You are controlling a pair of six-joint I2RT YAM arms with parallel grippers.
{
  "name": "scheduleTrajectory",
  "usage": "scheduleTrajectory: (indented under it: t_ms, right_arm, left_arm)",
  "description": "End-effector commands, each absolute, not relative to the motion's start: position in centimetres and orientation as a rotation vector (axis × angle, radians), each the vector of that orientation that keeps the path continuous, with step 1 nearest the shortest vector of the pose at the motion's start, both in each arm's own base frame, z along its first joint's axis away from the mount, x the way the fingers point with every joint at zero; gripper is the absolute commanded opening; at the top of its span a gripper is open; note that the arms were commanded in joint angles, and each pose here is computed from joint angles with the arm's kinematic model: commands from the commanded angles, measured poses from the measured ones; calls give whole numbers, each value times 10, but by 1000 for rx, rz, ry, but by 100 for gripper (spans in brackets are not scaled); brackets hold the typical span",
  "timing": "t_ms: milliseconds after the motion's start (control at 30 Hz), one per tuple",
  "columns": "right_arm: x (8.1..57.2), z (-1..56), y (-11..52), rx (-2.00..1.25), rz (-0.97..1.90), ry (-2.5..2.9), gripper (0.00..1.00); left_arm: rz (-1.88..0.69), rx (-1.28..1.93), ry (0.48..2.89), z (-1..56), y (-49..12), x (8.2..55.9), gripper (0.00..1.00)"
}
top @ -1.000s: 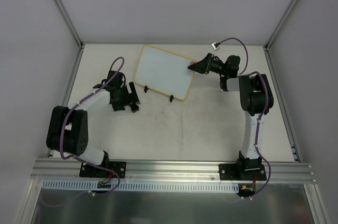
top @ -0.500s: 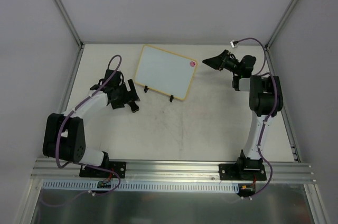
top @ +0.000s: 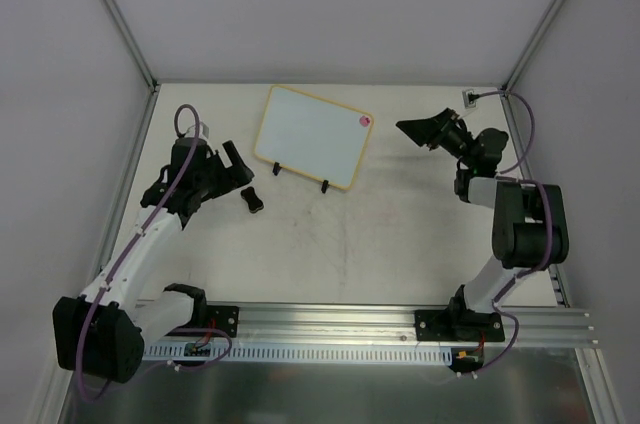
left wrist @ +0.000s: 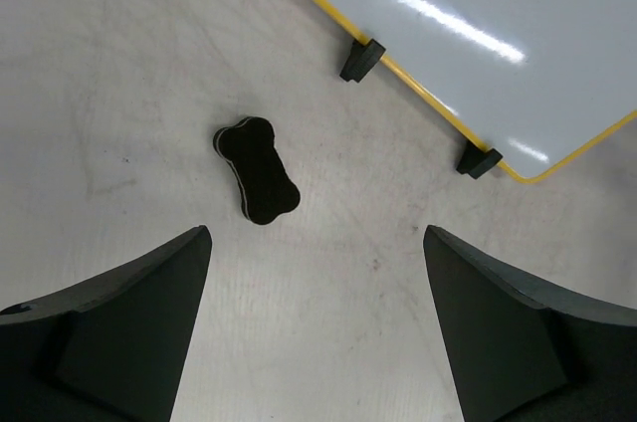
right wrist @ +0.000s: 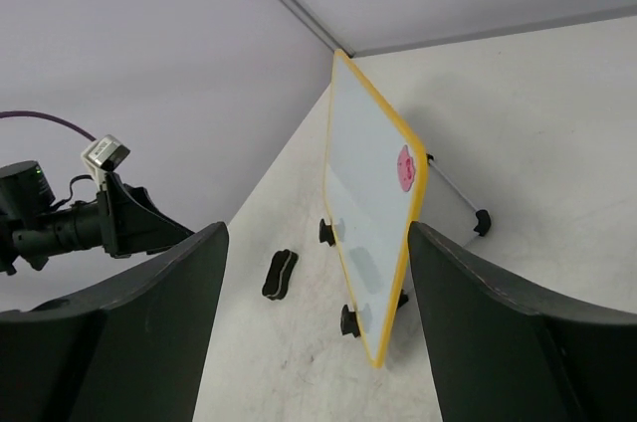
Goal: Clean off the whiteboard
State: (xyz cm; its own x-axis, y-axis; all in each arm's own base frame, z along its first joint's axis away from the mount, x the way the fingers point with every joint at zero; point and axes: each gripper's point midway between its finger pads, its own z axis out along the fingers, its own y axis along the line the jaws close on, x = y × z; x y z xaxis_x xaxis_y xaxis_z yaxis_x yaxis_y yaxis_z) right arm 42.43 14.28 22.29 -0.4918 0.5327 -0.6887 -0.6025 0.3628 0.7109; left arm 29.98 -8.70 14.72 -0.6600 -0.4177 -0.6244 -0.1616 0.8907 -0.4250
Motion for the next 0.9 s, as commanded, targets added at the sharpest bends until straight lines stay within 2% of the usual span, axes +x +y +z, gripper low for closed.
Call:
scheduleTrajectory:
  t_ms: [0, 167, 267, 333, 367, 433, 533, 667, 867]
  right_arm:
    - [394, 279, 139, -166, 1203, 1345, 77]
    - [358, 293, 136, -156, 1077, 1373, 76]
    - [348, 275, 136, -118, 1001, 1492, 76]
    - [337, 283, 130, -97, 896, 1510, 75]
    - [331, 248, 128, -87, 813, 1672, 75]
    - [320, 243, 112, -53, 653, 1714, 73]
    - [300, 226, 102, -32, 579, 1751, 77]
    - [271, 174, 93, 24, 544, 1840, 79]
    - [249, 140, 74, 38, 392, 1865, 82]
  left_arm:
    - [-436, -437, 2195, 168, -82, 297, 88]
    - [-493, -420, 2122, 189, -85, 288, 88]
    - [-511, -407, 2098, 195, -85, 283, 88]
    - [-512, -404, 2084, 196, -84, 279, 88]
    - [-509, -397, 2083, 195, -84, 277, 88]
    - [-494, -406, 2068, 194, -79, 273, 88]
    - [-495, -404, 2046, 193, -77, 266, 89]
    - [-498, -412, 2023, 191, -75, 260, 89]
    - [-465, -439, 1986, 185, -65, 251, 94]
